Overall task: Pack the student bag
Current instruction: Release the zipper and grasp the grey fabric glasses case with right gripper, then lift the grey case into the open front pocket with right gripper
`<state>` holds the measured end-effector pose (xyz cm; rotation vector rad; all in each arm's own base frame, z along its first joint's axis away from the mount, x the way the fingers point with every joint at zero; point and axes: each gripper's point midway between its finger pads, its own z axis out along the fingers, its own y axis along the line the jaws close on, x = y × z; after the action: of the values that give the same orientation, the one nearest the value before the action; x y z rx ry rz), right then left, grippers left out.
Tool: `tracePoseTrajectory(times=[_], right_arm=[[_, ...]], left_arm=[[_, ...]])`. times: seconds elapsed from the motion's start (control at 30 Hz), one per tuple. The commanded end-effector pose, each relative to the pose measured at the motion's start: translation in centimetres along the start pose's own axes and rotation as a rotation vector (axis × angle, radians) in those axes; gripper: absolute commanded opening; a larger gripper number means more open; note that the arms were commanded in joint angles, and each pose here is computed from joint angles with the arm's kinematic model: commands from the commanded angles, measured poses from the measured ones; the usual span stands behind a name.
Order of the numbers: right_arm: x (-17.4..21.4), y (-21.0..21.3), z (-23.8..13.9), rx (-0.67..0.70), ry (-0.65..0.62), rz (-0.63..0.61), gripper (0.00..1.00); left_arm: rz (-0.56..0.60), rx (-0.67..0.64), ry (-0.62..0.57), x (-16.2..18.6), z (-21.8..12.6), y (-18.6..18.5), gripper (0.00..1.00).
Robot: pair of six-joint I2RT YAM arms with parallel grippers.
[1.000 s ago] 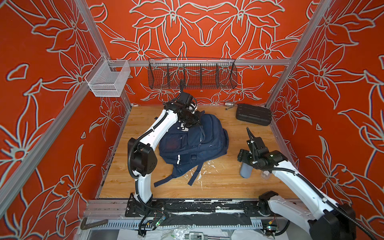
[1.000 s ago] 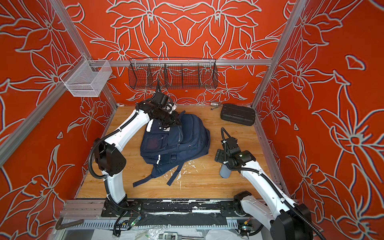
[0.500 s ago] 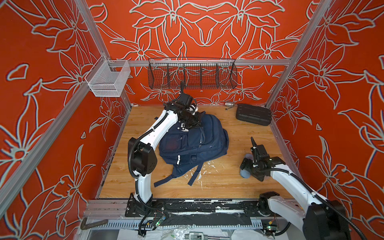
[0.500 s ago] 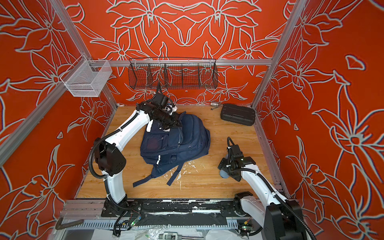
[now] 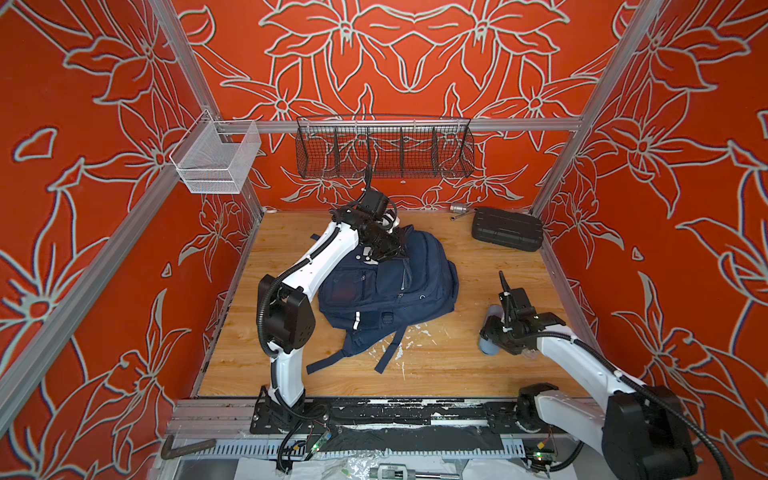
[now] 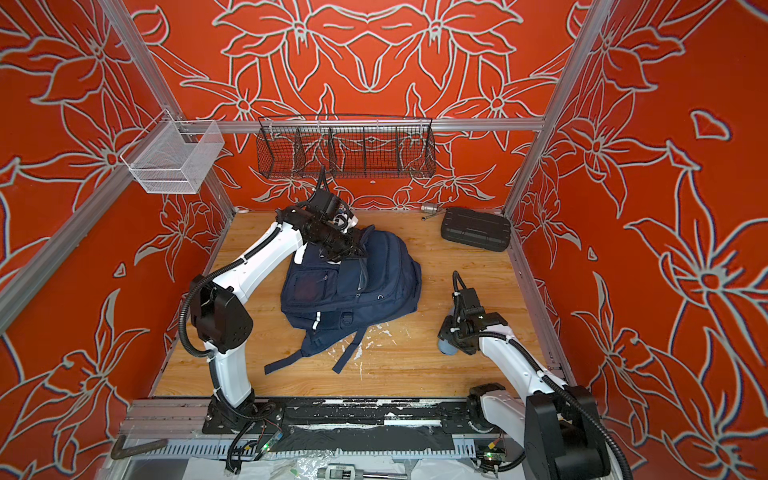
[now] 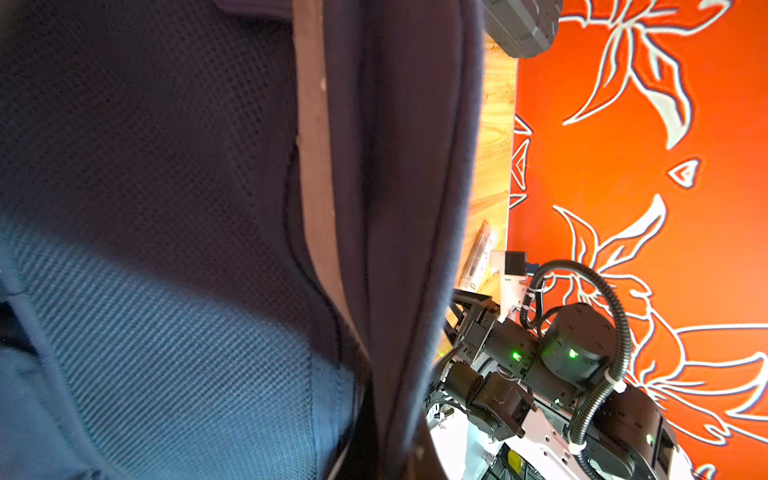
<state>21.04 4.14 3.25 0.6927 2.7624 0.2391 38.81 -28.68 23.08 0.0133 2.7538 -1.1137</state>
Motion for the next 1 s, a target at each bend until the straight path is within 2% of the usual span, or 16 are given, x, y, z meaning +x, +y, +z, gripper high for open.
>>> tracePoseTrajectory(times=[0.0,0.1,0.2,0.27,0.33,0.43,0.57,0.7,0.83,0.97], right_arm=[[-1.0,0.3,-1.2,0.011,-0.016,-0.05,0.47],[-3.3,2.5,-4.4,-0.073,-0.115,-0.122,0.42],[-6.0,7.7,-9.1,-0.323,-0.28,-0.197,0.39],[-7.4,10.7,-12.0,-0.48,-0.369,-0.198,0.36],[-8.3,14.1,-14.7,-0.636,-0.41,-0.216,0.35],[-8.7,18.6,-16.5,-0.761,-0.382,-0.238,0.36],[-7.7,25.3,-16.8,-0.854,-0.317,-0.337,0.37],[-7.0,29.0,-13.8,-0.92,-0.223,-0.264,0.34],[-6.1,30.5,-11.6,-0.893,-0.185,-0.225,0.34],[-5.4,30.3,-10.2,-0.846,-0.169,-0.169,0.34]], left_arm=[[0.063,0.067,-0.004,1.3,-2.2,-2.8,0.0],[0.078,0.082,0.002,1.6,-2.5,-3.4,0.0],[0.103,0.097,0.009,2.1,-2.7,-4.1,0.0],[0.114,0.099,0.014,2.3,-2.7,-4.3,0.0],[0.124,0.101,0.017,2.5,-2.9,-4.6,0.0],[0.133,0.109,0.012,2.7,-2.9,-5.0,0.0],[0.134,0.114,0.011,2.5,-2.6,-5.3,0.0],[0.144,0.124,-0.007,2.1,-2.8,-5.8,0.0],[0.15,0.112,-0.037,1.7,-3.2,-5.9,0.0],[0.142,0.086,-0.077,1.0,-3.5,-5.5,0.0]])
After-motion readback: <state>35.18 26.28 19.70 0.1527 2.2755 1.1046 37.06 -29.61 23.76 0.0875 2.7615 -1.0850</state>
